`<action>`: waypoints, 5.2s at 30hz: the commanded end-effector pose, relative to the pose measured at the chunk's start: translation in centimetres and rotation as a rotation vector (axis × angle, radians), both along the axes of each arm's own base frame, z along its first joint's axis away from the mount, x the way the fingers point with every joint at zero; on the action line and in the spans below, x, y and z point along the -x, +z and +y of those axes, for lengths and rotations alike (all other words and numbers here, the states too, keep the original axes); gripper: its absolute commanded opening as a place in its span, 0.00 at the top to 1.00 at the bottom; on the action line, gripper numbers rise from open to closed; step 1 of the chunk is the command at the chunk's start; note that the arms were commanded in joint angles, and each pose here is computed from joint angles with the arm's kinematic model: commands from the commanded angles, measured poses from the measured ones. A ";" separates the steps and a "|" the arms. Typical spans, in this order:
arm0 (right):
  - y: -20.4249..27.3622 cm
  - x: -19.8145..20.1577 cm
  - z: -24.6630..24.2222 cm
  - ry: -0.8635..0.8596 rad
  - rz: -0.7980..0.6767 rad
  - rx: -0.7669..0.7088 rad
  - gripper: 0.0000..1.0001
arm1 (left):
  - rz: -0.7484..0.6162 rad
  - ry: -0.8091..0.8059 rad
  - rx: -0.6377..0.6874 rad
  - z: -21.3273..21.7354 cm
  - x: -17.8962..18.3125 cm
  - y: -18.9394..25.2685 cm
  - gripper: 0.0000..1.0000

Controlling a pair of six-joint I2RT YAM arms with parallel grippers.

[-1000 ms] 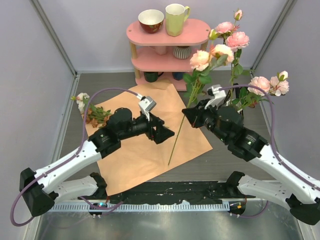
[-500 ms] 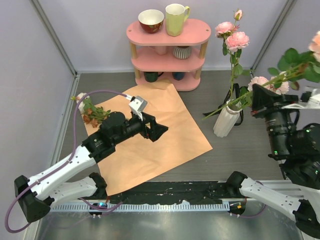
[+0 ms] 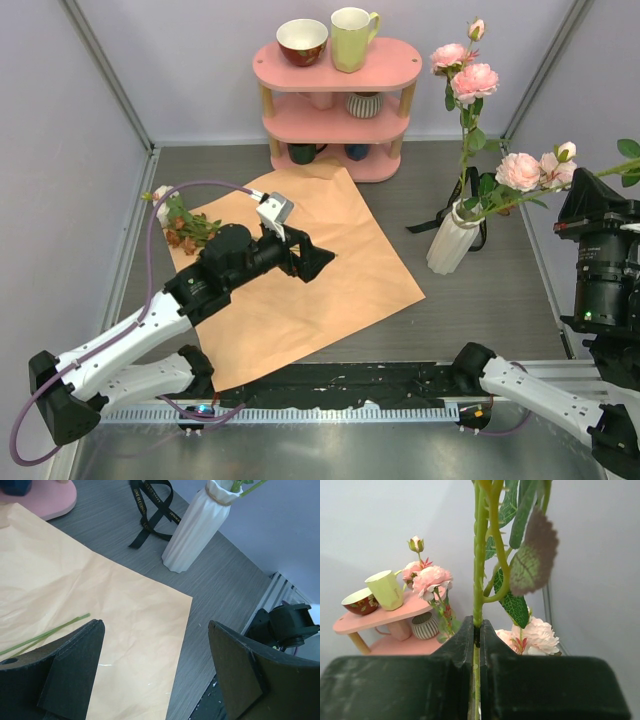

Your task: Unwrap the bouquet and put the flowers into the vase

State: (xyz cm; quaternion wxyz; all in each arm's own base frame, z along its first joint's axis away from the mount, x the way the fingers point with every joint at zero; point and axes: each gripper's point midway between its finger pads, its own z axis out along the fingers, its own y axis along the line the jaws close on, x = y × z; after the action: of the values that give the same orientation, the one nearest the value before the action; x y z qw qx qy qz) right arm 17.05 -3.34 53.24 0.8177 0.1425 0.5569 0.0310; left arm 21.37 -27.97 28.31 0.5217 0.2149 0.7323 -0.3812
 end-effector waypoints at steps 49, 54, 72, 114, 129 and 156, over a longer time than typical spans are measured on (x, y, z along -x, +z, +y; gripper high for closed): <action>-1.5 -4.4 3.3 -0.122 0.070 0.159 0.99 | -0.049 0.031 0.008 1.2 0.2 0.8 0.11; -5.7 -5.7 4.5 -0.121 0.157 0.173 0.99 | -0.040 0.030 0.006 1.2 0.2 0.4 0.11; -17.7 -10.1 5.5 -0.218 0.340 0.092 0.99 | 0.005 0.047 0.001 1.1 0.1 -0.7 0.11; -21.8 -7.9 11.6 0.296 0.589 0.051 0.21 | 0.134 0.266 -0.111 2.4 -3.6 -4.9 0.10; -26.7 -4.2 19.7 0.791 0.661 -0.004 0.22 | 0.560 0.990 0.204 16.6 -8.3 -11.9 0.09; -28.6 -2.2 26.3 1.052 0.748 -0.031 0.22 | 1.025 1.159 0.499 14.8 -17.7 -20.3 0.45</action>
State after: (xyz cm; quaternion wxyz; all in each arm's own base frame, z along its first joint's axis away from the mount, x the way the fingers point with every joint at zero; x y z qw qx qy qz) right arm 18.84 22.79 23.33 0.4184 -0.1427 0.8147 0.3753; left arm 37.93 -12.98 7.43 0.2768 -0.5112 0.7732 -0.2534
